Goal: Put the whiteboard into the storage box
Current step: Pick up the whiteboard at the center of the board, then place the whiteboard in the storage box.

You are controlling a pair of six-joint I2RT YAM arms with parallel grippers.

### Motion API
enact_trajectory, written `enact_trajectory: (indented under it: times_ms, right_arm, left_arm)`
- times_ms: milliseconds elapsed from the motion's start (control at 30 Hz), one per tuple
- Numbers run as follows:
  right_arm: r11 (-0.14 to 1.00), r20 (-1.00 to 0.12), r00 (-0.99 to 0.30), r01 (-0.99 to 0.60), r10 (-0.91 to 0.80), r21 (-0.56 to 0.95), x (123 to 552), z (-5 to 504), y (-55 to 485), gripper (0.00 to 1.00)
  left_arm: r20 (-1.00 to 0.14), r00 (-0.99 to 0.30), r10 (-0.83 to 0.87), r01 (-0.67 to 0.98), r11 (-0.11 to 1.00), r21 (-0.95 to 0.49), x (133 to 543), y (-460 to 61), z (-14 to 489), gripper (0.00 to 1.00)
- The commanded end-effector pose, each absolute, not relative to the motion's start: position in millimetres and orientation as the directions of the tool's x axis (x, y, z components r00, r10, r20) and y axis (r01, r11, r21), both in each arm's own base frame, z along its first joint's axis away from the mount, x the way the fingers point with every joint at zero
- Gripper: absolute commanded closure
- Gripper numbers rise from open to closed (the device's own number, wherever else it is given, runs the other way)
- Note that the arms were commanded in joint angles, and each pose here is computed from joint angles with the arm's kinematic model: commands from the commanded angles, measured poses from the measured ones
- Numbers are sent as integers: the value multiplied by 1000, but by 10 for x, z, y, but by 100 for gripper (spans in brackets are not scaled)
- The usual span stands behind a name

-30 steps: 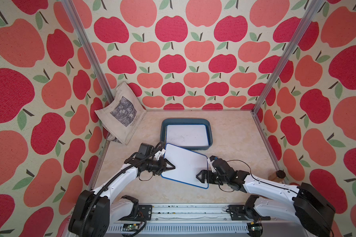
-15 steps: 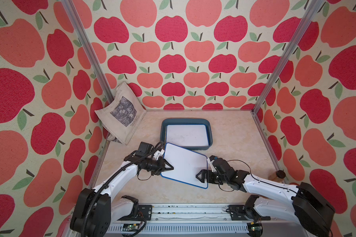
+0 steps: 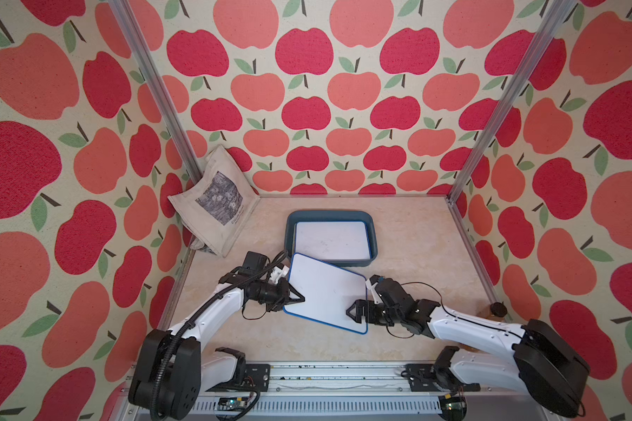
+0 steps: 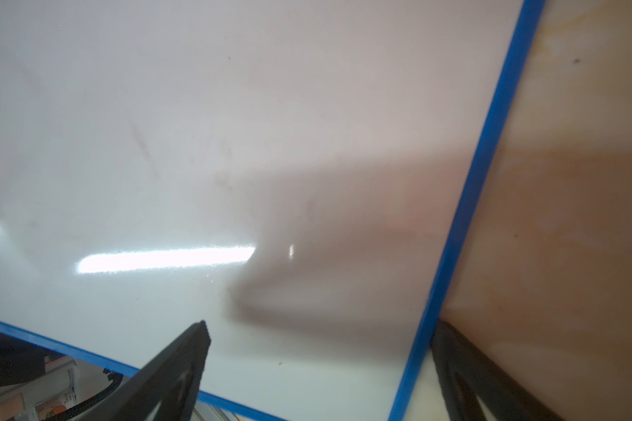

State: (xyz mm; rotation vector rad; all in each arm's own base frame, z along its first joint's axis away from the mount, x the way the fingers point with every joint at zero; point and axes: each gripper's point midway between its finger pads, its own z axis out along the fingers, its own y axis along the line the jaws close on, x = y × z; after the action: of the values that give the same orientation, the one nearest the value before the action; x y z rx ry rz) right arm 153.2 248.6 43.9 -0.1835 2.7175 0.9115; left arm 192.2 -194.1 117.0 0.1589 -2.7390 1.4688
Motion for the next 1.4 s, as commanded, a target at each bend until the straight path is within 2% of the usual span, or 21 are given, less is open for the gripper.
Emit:
enact_trajectory:
  times_ms: [0, 400, 933, 1367]
  right_arm:
    - [845, -198, -978, -163, -70, 508, 1371, 212, 2292, 1]
    - [850, -262, -964, -174, -43, 498, 1592, 468, 2205, 1]
    - [875, -332, -940, -96, 77, 475, 1775, 682, 1784, 1]
    - [917, -398, -915, -95, 72, 386, 1910, 807, 1582, 1]
  left_arm:
    - [100, -991, -84, -130, 556, -821, 1900, -1916, 1201, 82]
    - [79, -990, -115, -132, 577, -806, 1928, -1804, 1285, 84]
    - [23, -993, -114, -86, 589, -803, 1879, -1753, 1566, 91]
    - [-85, -993, -82, 23, 574, -819, 1817, -1751, 2022, 91]
